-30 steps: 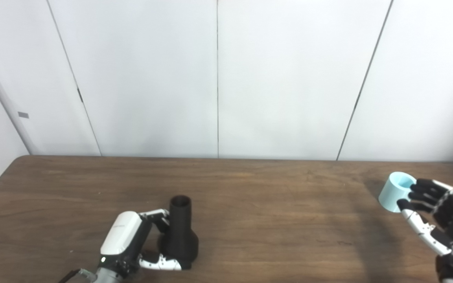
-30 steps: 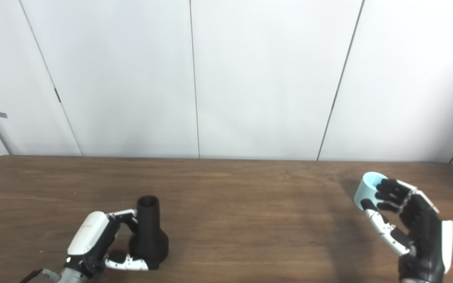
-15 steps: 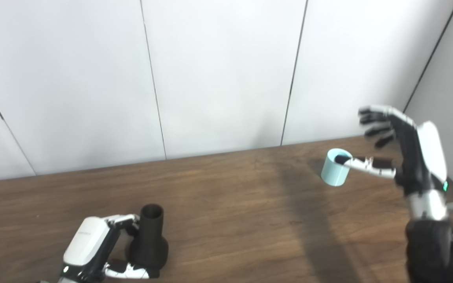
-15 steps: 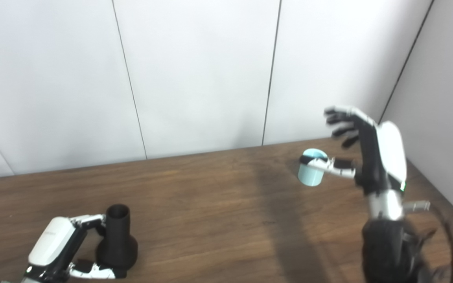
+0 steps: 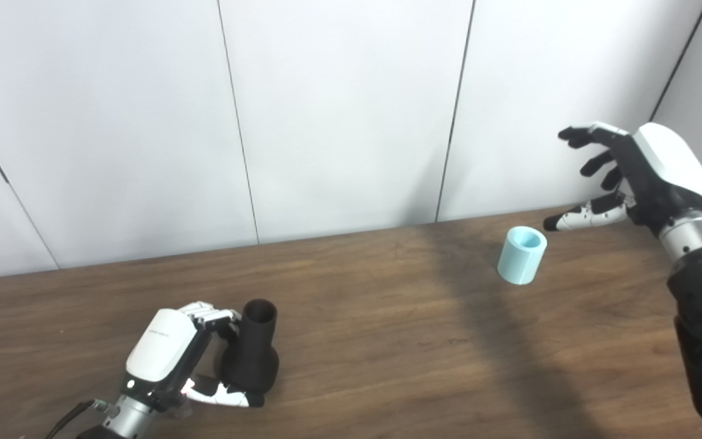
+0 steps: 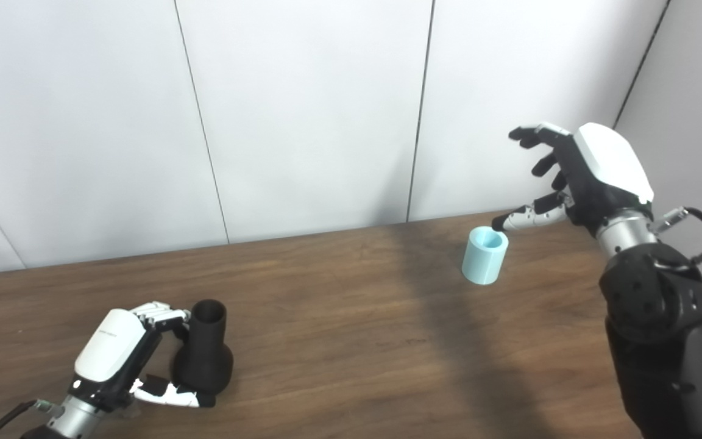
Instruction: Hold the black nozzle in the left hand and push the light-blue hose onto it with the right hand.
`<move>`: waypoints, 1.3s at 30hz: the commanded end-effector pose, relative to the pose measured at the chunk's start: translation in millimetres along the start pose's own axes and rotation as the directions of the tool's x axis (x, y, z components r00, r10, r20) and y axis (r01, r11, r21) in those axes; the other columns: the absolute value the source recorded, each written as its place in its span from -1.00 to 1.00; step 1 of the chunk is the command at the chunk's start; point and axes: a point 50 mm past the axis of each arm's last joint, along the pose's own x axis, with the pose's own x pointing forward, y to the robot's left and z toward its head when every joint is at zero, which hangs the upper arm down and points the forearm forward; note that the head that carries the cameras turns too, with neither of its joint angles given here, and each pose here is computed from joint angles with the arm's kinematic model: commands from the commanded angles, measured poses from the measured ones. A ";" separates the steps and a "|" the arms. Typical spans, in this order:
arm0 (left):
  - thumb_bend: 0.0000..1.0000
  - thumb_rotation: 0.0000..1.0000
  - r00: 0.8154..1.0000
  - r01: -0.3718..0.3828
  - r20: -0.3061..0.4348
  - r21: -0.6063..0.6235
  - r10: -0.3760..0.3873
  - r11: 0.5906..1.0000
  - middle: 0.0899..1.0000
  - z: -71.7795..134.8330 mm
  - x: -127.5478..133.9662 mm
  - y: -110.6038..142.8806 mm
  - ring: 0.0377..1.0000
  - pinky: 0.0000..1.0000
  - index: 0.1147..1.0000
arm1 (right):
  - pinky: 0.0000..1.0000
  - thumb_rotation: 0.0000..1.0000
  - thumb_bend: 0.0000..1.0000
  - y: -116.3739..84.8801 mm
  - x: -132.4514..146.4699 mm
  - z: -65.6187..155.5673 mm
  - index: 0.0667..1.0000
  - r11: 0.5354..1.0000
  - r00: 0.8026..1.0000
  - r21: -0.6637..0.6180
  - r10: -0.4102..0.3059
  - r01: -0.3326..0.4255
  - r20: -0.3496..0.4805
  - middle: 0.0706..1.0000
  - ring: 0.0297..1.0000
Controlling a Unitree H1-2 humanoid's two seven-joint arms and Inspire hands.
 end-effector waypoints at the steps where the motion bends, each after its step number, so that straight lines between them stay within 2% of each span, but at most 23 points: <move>1: 0.05 -1.00 0.996 0.064 -0.060 -0.139 -0.073 0.988 -0.20 27.0 -38.1 -67.1 -0.01 0.83 -0.12 | -0.12 -0.68 1.00 -21.3 8.6 -0.7 0.51 0.998 0.999 -0.046 -0.047 0.047 -0.007 0.51 0.22; 9: 0.04 -1.00 0.992 0.101 -0.064 -0.146 -0.111 0.984 -0.22 31.4 -39.5 -85.0 0.00 0.78 -0.11 | -0.13 -0.60 1.00 -23.9 20.1 1.2 0.46 0.991 0.998 -0.123 0.052 -0.056 -0.030 0.49 0.26; 15: 0.04 -1.00 0.985 0.153 -0.054 -0.142 -0.162 0.978 -0.21 33.6 -45.7 -95.0 0.01 0.72 -0.10 | -0.19 -0.64 1.00 -30.4 30.5 8.1 0.42 0.973 0.988 -0.172 0.146 -0.153 -0.053 0.46 0.27; 21: 0.04 -1.00 0.985 0.158 -0.054 -0.141 -0.167 0.977 -0.24 33.2 -47.8 -96.6 0.01 0.71 -0.09 | -0.25 -0.73 1.00 -31.0 44.0 15.4 0.46 0.948 0.967 -0.205 0.223 -0.245 -0.124 0.44 0.23; 24: 0.04 -1.00 0.984 0.162 -0.056 -0.137 -0.171 0.977 -0.24 31.9 -48.3 -96.7 0.02 0.71 -0.09 | -0.24 -0.75 1.00 -28.8 47.7 19.6 0.47 0.937 0.958 -0.210 0.253 -0.278 -0.137 0.50 0.33; 25: 0.04 -1.00 0.984 0.159 -0.059 -0.138 -0.169 0.978 -0.23 31.5 -48.4 -96.3 0.02 0.70 -0.09 | -0.29 -0.75 1.00 -27.3 49.3 20.8 0.46 0.932 0.954 -0.214 0.267 -0.292 -0.139 0.41 0.25; 29: 0.04 -1.00 0.985 0.153 -0.062 -0.138 -0.163 0.979 -0.22 30.0 -49.2 -94.6 0.02 0.68 -0.10 | -0.35 -0.66 1.00 -22.0 57.8 24.7 0.50 0.896 0.929 -0.256 0.324 -0.362 -0.179 0.31 0.11; 31: 0.04 -1.00 0.985 0.151 -0.064 -0.136 -0.161 0.979 -0.22 29.1 -50.1 -94.3 0.01 0.68 -0.10 | -0.43 -0.63 1.00 -16.9 64.3 23.7 0.53 0.875 0.918 -0.289 0.344 -0.389 -0.196 0.22 -0.04; 35: 0.04 -1.00 0.985 0.152 -0.064 -0.131 -0.161 0.980 -0.22 27.6 -51.2 -92.8 0.01 0.68 -0.10 | -0.35 -0.59 1.00 -6.7 75.3 15.6 0.57 0.842 0.904 -0.337 0.357 -0.421 -0.237 0.35 0.09; 38: 0.04 -1.00 0.985 0.150 -0.065 -0.135 -0.160 0.979 -0.21 26.5 -51.8 -90.7 0.01 0.67 -0.11 | -0.38 -0.59 1.00 -1.5 76.8 15.1 0.63 0.837 0.899 -0.342 0.356 -0.428 -0.254 0.41 0.10; 39: 0.04 -1.00 0.985 0.152 -0.066 -0.136 -0.162 0.979 -0.20 25.9 -52.1 -90.2 0.02 0.67 -0.11 | -0.40 -0.60 1.00 0.4 77.4 14.8 0.64 0.838 0.898 -0.338 0.356 -0.429 -0.258 0.37 0.06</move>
